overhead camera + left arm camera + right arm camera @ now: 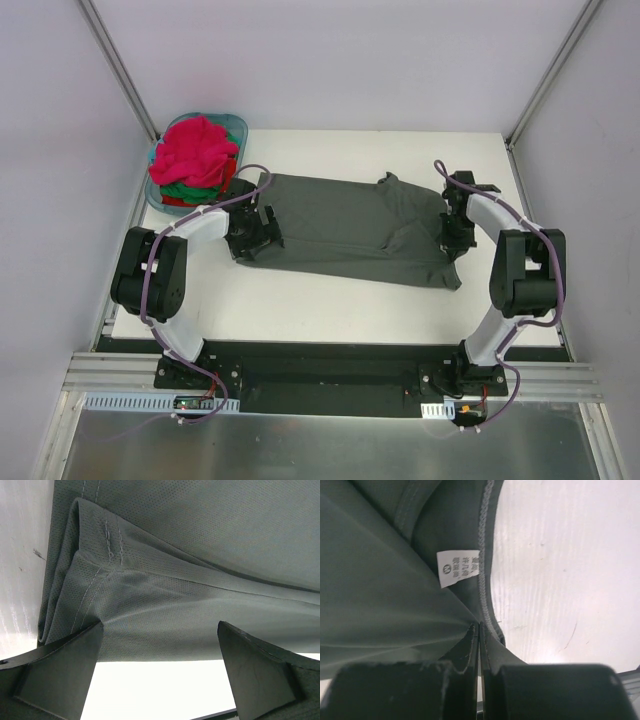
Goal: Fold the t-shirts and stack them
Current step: Fold the flattened tshirt in 1/3 of the way
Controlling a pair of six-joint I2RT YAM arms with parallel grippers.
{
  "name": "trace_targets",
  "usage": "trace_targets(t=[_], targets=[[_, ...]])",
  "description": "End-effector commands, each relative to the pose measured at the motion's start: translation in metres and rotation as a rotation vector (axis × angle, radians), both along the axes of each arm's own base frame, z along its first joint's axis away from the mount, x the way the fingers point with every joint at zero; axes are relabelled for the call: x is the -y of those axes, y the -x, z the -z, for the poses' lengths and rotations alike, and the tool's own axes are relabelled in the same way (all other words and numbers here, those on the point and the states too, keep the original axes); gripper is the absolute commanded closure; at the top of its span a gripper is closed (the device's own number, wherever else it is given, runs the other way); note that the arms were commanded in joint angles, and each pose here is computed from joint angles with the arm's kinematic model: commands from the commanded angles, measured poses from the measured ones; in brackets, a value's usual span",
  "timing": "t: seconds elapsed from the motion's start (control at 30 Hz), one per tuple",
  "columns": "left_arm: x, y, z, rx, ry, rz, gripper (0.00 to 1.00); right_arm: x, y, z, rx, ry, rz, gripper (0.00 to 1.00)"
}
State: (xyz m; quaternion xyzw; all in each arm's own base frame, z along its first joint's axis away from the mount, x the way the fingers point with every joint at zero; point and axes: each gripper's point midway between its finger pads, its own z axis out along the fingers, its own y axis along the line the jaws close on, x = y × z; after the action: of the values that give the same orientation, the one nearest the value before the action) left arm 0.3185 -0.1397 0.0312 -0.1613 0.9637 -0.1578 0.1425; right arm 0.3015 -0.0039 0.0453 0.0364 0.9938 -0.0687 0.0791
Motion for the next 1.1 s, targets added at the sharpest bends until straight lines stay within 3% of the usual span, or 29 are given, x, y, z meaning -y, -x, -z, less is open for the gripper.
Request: trace_targets(t=[0.0,0.17,0.23,0.37,0.4,0.47,0.53,0.73,0.87,1.07], targets=[[-0.017,0.021,0.022,-0.092,-0.065,0.002,0.01,0.016,-0.013,-0.004,0.024,0.099,0.005,0.99],[-0.015,0.022,0.02,-0.092,-0.05,0.009,0.01,-0.005,-0.027,0.002,0.075,-0.01,-0.084,0.98],[-0.015,0.022,0.02,-0.094,-0.051,0.009,0.01,-0.015,-0.03,0.001,0.093,-0.055,-0.121,0.88],[-0.014,0.022,0.016,-0.081,-0.044,0.01,0.01,0.0,-0.025,-0.011,0.075,0.031,-0.059,0.59],[-0.014,0.023,0.015,-0.08,-0.044,0.005,0.01,0.006,-0.022,-0.017,0.074,0.063,-0.034,0.46],[-0.014,0.021,0.009,-0.065,-0.04,-0.018,0.01,0.009,-0.022,-0.037,0.118,0.085,-0.004,0.3],[-0.01,0.017,-0.001,-0.039,-0.014,-0.027,0.01,0.006,-0.021,-0.054,0.174,0.072,0.02,0.04],[-0.004,0.005,-0.034,0.054,0.018,-0.057,0.01,-0.047,-0.004,-0.077,0.283,-0.2,0.042,0.04],[0.003,-0.001,-0.043,0.071,0.044,-0.057,0.01,-0.095,0.022,-0.053,0.227,-0.428,0.041,0.04],[0.003,-0.01,-0.022,0.026,0.011,-0.057,0.01,-0.064,0.039,-0.003,0.082,-0.288,0.147,0.04]])
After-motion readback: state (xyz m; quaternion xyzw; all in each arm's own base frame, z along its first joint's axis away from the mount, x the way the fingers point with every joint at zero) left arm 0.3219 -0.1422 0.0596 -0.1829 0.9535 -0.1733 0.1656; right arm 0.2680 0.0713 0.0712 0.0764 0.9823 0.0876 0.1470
